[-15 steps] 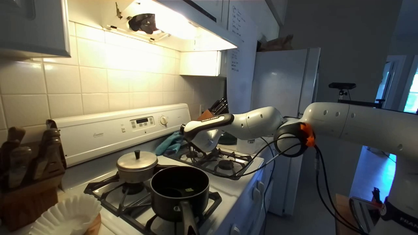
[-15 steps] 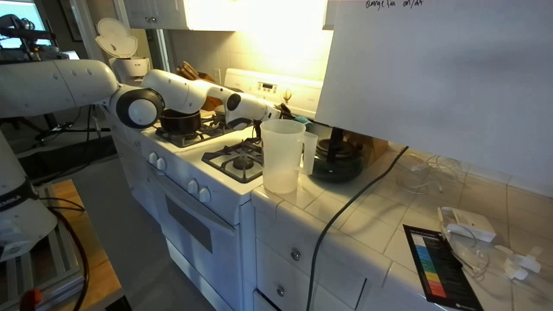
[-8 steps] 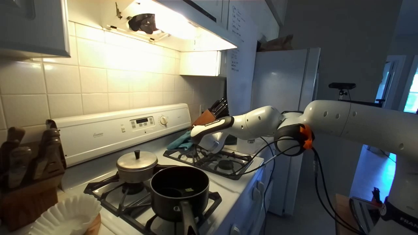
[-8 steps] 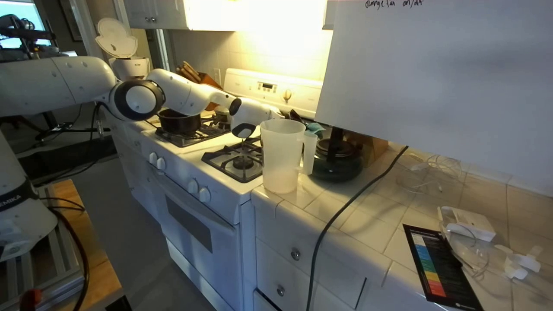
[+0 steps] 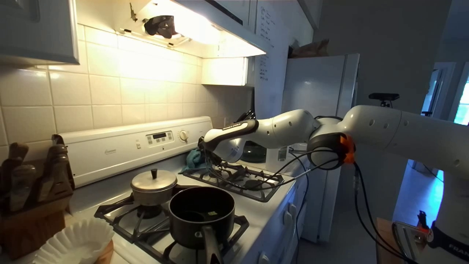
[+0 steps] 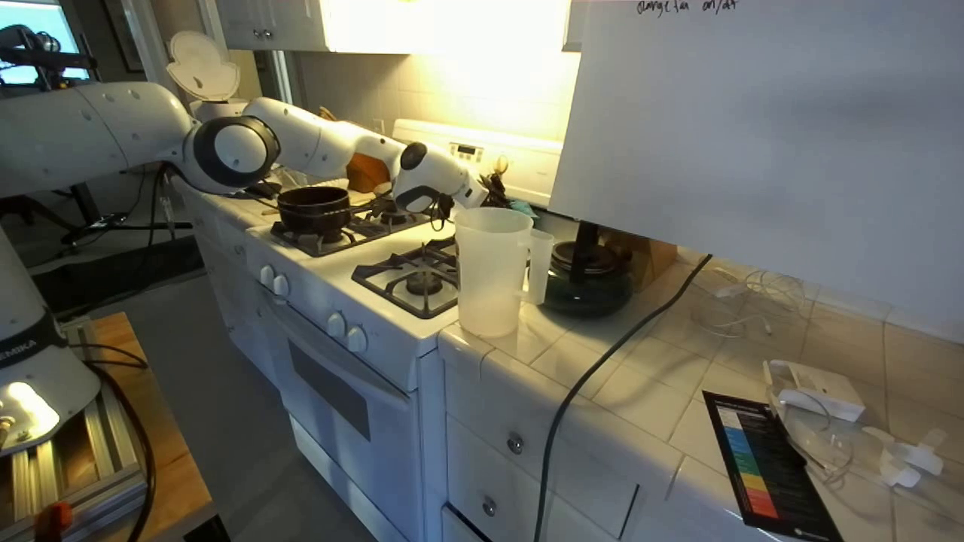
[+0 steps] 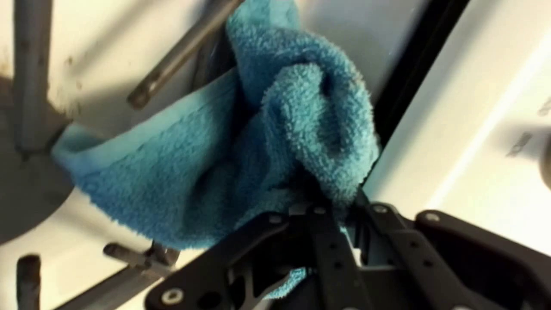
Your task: Use the blue towel to wipe the stove
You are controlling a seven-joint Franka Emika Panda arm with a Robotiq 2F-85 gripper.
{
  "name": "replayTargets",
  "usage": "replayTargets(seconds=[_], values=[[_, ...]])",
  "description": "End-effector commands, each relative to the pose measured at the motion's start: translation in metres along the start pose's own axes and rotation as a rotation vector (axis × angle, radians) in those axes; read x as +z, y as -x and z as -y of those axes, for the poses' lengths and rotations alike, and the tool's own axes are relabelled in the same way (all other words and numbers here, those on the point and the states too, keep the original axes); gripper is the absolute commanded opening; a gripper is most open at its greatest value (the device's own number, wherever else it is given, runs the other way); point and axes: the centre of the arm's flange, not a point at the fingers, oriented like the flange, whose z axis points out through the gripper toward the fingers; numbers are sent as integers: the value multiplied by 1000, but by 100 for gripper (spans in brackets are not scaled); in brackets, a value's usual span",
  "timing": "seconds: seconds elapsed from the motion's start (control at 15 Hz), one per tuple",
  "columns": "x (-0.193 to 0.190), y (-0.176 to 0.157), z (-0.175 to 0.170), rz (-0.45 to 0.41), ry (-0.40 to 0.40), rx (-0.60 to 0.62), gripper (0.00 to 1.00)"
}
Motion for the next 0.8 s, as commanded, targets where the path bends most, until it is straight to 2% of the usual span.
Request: replayTargets(seconds=[0.0, 0.2, 0.4, 0.73], values=[[12, 15, 44, 159, 55, 108, 3], [0, 15, 66, 331, 127, 68, 3], [-11, 9, 81, 469, 205, -61, 3], [-24, 1, 86, 630, 347, -279, 3]])
